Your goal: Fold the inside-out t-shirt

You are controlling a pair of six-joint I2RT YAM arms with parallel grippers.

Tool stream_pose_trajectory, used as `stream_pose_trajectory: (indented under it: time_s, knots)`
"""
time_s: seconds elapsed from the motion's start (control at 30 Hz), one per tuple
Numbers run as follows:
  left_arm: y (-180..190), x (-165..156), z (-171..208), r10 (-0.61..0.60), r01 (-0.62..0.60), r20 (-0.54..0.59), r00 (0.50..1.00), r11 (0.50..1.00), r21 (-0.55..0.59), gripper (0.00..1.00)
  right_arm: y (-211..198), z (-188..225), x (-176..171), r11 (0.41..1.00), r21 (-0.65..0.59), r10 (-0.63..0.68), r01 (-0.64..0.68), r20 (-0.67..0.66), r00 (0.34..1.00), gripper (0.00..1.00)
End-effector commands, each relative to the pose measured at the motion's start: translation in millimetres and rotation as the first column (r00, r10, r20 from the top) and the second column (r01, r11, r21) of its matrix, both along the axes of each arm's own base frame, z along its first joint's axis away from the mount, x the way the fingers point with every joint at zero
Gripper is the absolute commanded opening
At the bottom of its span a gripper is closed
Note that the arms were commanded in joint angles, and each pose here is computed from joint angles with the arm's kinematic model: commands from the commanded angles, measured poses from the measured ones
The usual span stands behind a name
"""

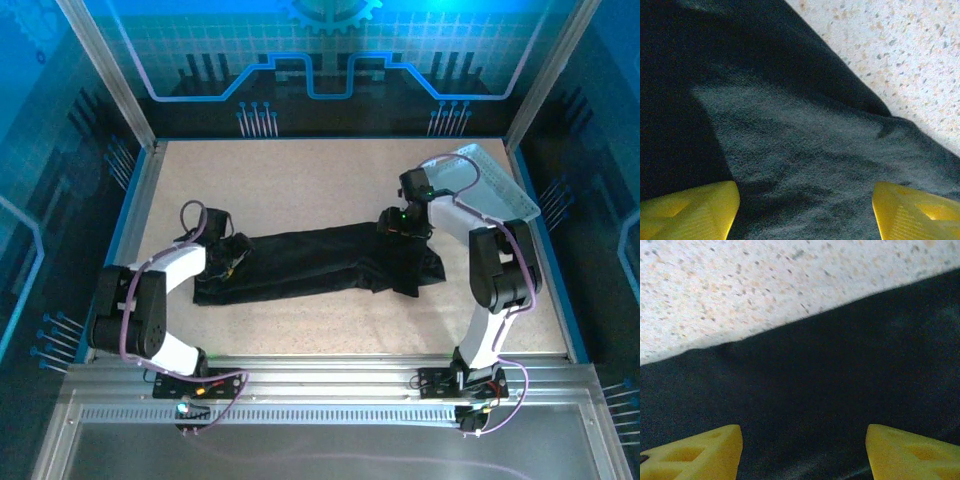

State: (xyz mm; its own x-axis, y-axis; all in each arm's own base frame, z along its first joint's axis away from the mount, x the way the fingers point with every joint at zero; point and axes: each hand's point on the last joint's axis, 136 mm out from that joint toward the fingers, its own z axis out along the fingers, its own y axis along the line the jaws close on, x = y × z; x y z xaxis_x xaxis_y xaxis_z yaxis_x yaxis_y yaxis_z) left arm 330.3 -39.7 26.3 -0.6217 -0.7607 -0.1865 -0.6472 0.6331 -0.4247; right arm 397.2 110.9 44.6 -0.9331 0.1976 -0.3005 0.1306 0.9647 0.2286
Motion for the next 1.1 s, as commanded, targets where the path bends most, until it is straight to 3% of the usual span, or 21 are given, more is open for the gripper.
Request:
stream_pose_trajectory:
  time_s: [0.0, 0.2, 0.4, 0.63, 0.73, 0.9, 1.0, 1.07]
  knots:
    - [10.2, 14.0, -9.9, 0.035, -0.035, -0.01, 0.999, 0.999, 0.003, 0.75, -16.8, -11.1, -18.1, 0.996, -0.022, -0.087, 0.086, -0.055, 0.995, 0.67]
    - [30.7, 58.1, -23.2, 0.043, -0.045, -0.052, 0.998, 0.998, -0.033, 0.75, -22.1, -22.5, -52.5, 0.991, -0.014, -0.134, 0.133, -0.077, 0.988, 0.66]
    - [18.1, 134.4, -2.1, -0.018, 0.019, 0.026, 0.999, 0.999, -0.045, 0.76, -5.9, -27.2, -106.0, 0.987, 0.027, -0.153, 0.156, -0.09, 0.984, 0.66]
    - [-37.0, 218.9, 13.2, -0.233, 0.236, 0.071, 0.97, 0.971, -0.034, 0.77, 55.2, -20.7, -162.0, 0.996, 0.082, -0.037, 0.044, -0.081, 0.996, 0.65]
    - [-74.5, 245.3, 30.2, -0.347, 0.353, 0.116, 0.93, 0.935, -0.03, 0.78, 77.7, -6.6, -176.2, 0.996, 0.084, 0.045, -0.041, -0.05, 0.998, 0.65]
    - [-127.6, 246.0, 64.9, -0.527, 0.525, 0.123, 0.841, 0.85, 0.05, 0.84, 68.3, 31.4, -166.0, 0.991, -0.036, 0.132, -0.13, 0.036, 0.991, 0.67]
    - [-124.3, 220.2, 91.2, -0.521, 0.506, 0.102, 0.847, 0.851, 0.144, 0.86, 47.8, 39.9, -143.1, 0.988, -0.06, 0.147, -0.142, 0.088, 0.985, 0.67]
    - [-111.3, 198.2, 98.5, -0.454, 0.435, 0.115, 0.884, 0.887, 0.157, 0.87, 43.8, 35.5, -128.3, 0.986, -0.043, 0.162, -0.159, 0.074, 0.984, 0.66]
